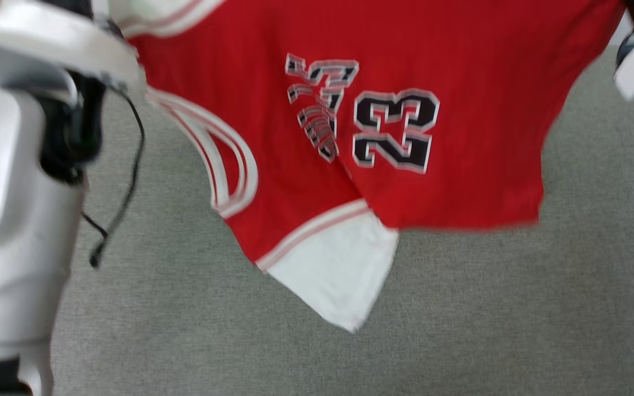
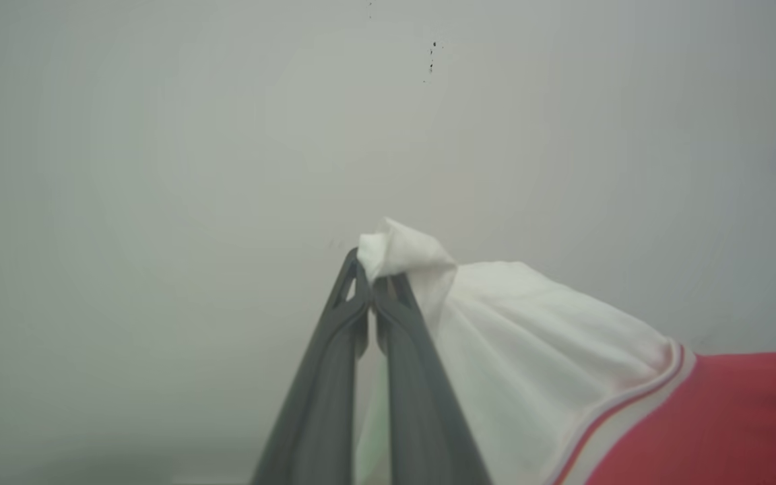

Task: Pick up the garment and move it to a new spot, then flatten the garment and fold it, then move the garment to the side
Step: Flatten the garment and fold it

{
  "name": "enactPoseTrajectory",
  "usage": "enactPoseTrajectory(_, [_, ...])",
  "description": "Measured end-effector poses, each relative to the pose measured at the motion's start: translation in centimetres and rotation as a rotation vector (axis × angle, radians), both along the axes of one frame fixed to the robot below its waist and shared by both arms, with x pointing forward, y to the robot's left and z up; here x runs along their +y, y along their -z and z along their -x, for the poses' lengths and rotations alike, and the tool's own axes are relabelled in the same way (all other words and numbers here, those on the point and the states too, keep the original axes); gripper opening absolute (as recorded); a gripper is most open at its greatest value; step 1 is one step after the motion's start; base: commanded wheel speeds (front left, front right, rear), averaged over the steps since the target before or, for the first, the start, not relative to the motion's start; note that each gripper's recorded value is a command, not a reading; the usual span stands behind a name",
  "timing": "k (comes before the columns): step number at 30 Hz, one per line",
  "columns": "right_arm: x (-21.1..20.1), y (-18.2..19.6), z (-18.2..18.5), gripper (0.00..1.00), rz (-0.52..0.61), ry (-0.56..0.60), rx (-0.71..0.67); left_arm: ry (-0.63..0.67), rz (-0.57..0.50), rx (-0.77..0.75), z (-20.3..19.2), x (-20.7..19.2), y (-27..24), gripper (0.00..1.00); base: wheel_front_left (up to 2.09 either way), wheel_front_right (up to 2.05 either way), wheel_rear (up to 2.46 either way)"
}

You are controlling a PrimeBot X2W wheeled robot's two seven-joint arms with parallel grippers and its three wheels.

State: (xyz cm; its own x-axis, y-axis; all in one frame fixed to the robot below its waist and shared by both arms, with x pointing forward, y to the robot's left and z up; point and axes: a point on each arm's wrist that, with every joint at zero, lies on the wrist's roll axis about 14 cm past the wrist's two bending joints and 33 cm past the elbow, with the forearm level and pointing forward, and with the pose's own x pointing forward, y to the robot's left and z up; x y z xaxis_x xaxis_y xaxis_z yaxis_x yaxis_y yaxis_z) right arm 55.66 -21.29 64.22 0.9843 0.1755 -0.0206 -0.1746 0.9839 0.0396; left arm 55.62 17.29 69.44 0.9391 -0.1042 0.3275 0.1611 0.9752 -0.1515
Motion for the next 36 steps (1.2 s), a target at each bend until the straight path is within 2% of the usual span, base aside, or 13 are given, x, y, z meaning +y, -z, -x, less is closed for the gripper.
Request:
enactPoseTrajectory(11, [-0.9, -10.0, -6.0, 0.00, -0.012, 0.028, -0.305, -0.029, -0.067, -0.239, -7.0, -0.7, -9.7, 0.00, 0.00, 0.00, 0.00])
enactPoseTrajectory(18, [-0.9, -12.3, -10.2, 0.00, -0.020, 0.031, -0.410, -0.050, -0.098, -0.306, -10.9, -0.5, -11.2, 0.00, 0.00, 0.00, 0.00])
enactPoseTrajectory(22, [-0.6, -9.4, -13.3, 0.00, -0.022, 0.025, -0.361, -0.050, -0.085, -0.266, -13.7, -0.5, -8.2, 0.00, 0.00, 0.00, 0.00])
enactPoseTrajectory(28, [0.5, -1.7, -17.2, 0.00, -0.003, 0.005, -0.220, -0.052, -0.095, -0.111, -17.8, -0.6, 0.5, 0.00, 0.00, 0.00, 0.00])
enactPoseTrajectory(36, [2.1, 7.6, -18.9, 0.00, 0.014, -0.028, -0.040, -0.042, -0.095, 0.141, -19.4, -0.4, 12.9, 0.00, 0.00, 0.00, 0.00])
